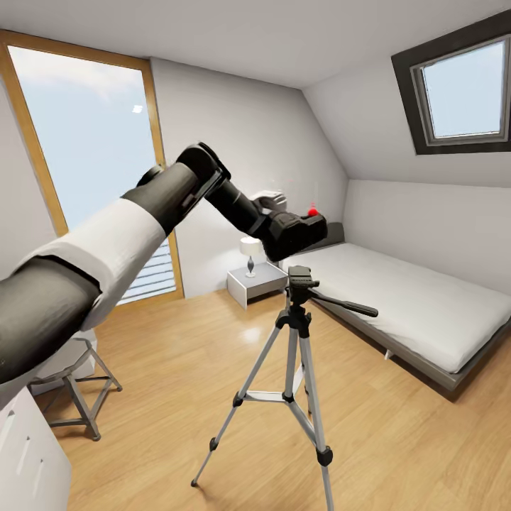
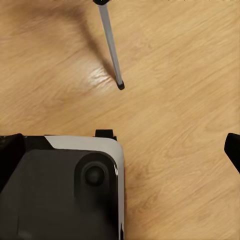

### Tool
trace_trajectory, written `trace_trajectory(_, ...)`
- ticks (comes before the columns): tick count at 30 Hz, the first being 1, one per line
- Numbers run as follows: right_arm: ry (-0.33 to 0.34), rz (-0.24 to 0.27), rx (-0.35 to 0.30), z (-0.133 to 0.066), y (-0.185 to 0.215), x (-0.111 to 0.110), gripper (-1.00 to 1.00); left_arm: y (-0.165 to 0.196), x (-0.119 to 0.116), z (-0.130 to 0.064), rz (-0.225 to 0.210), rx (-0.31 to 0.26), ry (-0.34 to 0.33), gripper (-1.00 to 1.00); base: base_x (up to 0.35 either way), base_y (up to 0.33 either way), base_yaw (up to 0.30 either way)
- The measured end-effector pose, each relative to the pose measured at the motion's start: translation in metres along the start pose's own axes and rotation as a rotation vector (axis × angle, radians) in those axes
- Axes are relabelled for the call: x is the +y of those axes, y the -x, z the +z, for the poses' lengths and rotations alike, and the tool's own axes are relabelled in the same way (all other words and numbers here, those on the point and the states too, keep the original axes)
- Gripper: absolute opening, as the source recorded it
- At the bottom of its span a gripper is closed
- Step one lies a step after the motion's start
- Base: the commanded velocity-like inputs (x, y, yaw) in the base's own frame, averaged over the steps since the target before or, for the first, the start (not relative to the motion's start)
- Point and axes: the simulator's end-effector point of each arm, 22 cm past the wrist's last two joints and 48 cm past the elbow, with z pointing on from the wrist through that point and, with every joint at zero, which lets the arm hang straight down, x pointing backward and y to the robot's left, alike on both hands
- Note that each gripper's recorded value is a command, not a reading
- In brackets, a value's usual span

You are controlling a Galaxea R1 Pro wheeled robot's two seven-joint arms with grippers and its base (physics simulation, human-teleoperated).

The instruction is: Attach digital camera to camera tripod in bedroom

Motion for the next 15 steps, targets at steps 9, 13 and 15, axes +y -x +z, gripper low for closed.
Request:
trace_trajectory(9, 0.0, 0.0, -0.003, 0.0, 0.001, 0.0, 1.0, -0.018, -0.011, 0.01, 0.022, 0.08, -0.037, -1.0, 0.0, 0.0, 0.0)
trace_trajectory(13, 0.0, 0.0, -0.003, 0.0, 0.001, 0.0, 1.0, -0.02, -0.016, 0.009, 0.019, 0.084, -0.064, -1.0, 0.0, 0.0, 0.0)
trace_trajectory(15, 0.0, 0.0, -0.004, 0.0, 0.001, 0.0, 1.0, -0.023, -0.016, 0.006, 0.011, 0.085, -0.077, -1.0, 0.0, 0.0, 0.0)
